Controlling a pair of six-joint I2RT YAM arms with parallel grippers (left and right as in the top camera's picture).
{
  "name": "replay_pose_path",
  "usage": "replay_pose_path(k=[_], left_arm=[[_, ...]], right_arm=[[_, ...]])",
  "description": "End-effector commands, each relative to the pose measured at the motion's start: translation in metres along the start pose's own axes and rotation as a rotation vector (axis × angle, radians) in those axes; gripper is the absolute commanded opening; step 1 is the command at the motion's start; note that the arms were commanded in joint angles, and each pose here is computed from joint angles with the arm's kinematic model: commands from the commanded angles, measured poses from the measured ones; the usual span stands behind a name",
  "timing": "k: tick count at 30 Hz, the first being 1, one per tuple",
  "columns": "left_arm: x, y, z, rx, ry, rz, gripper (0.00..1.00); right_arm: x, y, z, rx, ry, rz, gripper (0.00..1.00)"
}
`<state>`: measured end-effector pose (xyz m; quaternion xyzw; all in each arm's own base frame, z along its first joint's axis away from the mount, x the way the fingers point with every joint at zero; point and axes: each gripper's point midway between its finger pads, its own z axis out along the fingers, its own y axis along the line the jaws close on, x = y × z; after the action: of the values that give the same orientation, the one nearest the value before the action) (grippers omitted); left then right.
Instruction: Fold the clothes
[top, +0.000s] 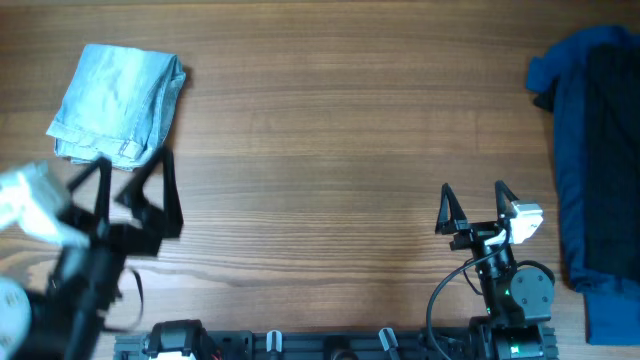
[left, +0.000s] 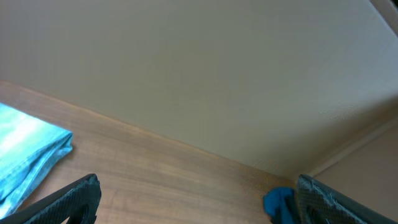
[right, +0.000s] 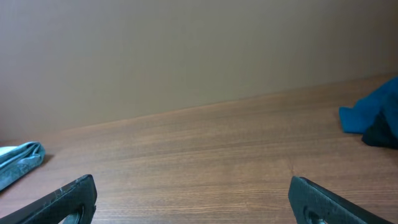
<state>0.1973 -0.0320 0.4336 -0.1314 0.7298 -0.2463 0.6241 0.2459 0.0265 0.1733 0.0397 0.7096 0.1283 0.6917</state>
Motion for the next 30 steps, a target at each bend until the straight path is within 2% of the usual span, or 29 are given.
replay_pose_path(k=[1, 7, 10, 12, 22, 25, 30], left_arm=[[0.042, 0.028, 0.000, -0.049, 0.045, -0.008, 1.00], [0.126, 0.084, 0.013, -0.122, 0.150, -0.039, 1.00], [0.166, 0.112, 0.030, -0.118, 0.143, -0.037, 1.00], [0.178, 0.121, 0.037, -0.105, 0.122, -0.030, 1.00], [0.176, 0.138, 0.060, 0.001, -0.168, 0.044, 1.00], [0.173, 0.140, 0.061, -0.010, -0.191, 0.059, 1.00], [0.174, 0.138, 0.061, -0.034, -0.198, 0.197, 1.00]], right_arm=[[-0.003, -0.003, -0.001, 0.019, -0.017, -0.001, 1.00], [-0.003, -0.003, -0.001, 0.019, -0.017, -0.001, 1.00], [-0.003, -0.003, -0.001, 0.019, -0.017, 0.000, 1.00], [-0.003, -0.003, -0.001, 0.019, -0.017, -0.001, 1.00], [-0.003, -0.003, -0.001, 0.019, -0.017, 0.000, 1.00], [-0.003, -0.003, -0.001, 0.019, -0.017, 0.000, 1.00], [-0.003, -0.003, -0.001, 0.019, -0.017, 0.000, 1.00]])
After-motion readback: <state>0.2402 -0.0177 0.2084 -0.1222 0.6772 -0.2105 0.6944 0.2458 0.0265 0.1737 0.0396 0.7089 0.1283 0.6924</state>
